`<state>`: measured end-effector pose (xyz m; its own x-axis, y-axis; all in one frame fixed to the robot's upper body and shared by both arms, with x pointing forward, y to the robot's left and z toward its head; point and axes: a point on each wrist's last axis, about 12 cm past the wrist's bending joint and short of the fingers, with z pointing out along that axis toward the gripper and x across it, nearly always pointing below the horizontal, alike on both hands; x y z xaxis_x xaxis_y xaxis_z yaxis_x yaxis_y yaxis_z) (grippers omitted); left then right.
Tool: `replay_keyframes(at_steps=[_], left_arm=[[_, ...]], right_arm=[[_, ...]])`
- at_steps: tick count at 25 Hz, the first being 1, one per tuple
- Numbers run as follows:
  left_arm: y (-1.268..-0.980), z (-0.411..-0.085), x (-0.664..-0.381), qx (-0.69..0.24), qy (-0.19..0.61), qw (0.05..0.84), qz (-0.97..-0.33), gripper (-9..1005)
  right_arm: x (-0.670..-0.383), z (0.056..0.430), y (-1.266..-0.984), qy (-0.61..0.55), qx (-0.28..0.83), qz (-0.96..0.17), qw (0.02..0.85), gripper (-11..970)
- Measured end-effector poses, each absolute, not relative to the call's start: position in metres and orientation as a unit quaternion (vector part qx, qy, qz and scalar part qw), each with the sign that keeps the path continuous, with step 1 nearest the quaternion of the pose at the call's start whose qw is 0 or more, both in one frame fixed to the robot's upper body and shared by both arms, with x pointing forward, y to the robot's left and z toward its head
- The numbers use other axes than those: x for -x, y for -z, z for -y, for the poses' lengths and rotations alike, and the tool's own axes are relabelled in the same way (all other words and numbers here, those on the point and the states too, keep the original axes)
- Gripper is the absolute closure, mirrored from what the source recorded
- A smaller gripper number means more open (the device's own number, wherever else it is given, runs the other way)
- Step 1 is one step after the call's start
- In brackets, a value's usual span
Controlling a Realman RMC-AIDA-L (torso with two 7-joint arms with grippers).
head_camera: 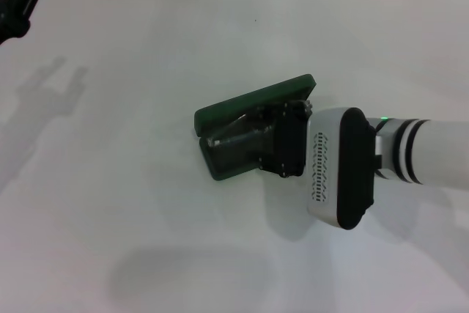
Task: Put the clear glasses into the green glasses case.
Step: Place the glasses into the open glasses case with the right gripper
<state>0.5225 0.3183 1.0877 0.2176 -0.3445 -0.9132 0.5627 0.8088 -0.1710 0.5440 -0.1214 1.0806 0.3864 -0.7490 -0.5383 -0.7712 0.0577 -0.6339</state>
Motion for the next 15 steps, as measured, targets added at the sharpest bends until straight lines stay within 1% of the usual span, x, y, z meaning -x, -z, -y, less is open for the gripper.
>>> replay_keyframes(at_steps=[1, 7, 12, 15], left_arm=[[-1.087, -0.319, -0.522, -0.098, 0.293, 0.774, -0.553, 468], [-1.086, -0.322, -0.519, -0.095, 0.290, 0.773, -0.556, 457], [-1.086, -0.322, -0.519, -0.095, 0.289, 0.773, -0.556, 448], [-1.086, -0.321, -0.520, -0.095, 0.290, 0.773, -0.556, 443]], right_arm=[[-0.543, 0.122, -1.082, -0.014, 0.684, -0.554, 0.474, 501], [-0.537, 0.137, -1.089, -0.047, 0.678, -0.568, 0.465, 266], [-0.534, 0.147, -1.088, -0.087, 0.671, -0.590, 0.440, 175], [-0.531, 0.146, -1.084, -0.119, 0.666, -0.600, 0.427, 176]])
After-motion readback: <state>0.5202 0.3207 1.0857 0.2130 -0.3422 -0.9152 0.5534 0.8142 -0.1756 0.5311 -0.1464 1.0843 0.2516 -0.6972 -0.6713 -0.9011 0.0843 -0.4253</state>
